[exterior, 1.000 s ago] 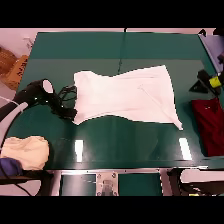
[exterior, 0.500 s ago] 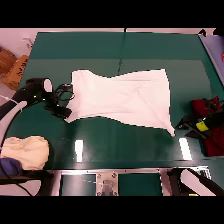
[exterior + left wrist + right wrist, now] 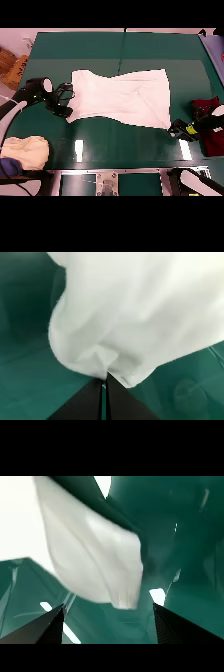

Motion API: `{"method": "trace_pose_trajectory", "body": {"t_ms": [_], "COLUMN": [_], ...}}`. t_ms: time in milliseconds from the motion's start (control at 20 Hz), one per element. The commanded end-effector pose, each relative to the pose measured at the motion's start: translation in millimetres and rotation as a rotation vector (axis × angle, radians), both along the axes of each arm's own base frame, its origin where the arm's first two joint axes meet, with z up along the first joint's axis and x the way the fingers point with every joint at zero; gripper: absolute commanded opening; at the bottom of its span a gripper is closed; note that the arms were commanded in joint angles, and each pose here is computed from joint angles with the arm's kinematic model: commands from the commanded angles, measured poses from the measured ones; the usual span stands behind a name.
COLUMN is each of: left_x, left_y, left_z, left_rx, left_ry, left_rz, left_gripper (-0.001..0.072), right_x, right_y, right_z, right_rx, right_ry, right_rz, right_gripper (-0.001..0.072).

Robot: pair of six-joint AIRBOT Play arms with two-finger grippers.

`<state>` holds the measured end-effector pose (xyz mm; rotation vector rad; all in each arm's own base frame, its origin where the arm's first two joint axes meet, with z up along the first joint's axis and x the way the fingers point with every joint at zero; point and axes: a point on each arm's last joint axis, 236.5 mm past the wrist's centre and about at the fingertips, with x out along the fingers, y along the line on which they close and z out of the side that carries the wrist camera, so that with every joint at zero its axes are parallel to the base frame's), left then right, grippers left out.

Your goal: Fold the shirts.

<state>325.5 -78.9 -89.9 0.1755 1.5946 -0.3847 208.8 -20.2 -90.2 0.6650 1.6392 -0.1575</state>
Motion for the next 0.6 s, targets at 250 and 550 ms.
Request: {"method": "trace_pose_trajectory", "body": {"t_ms": [250, 550], "left_x": [-1, -2], "left_y": [-6, -13], "left_z": [1, 3], "left_rx": [-0.026, -0.053], "left_ry": [0.008, 0.013], "left_rz": [0.013, 0.023], "left_gripper": [0.0022, 0.0022], "right_x": [17, 44], "right_y": [-3, 19], "right_z": [-19, 2], "right_rx": [-0.002, 0.115], "right_ry": [-0.039, -0.134], "right_rz": [-0.006, 0.004], "right_gripper": [0.0298, 0.0015]}}
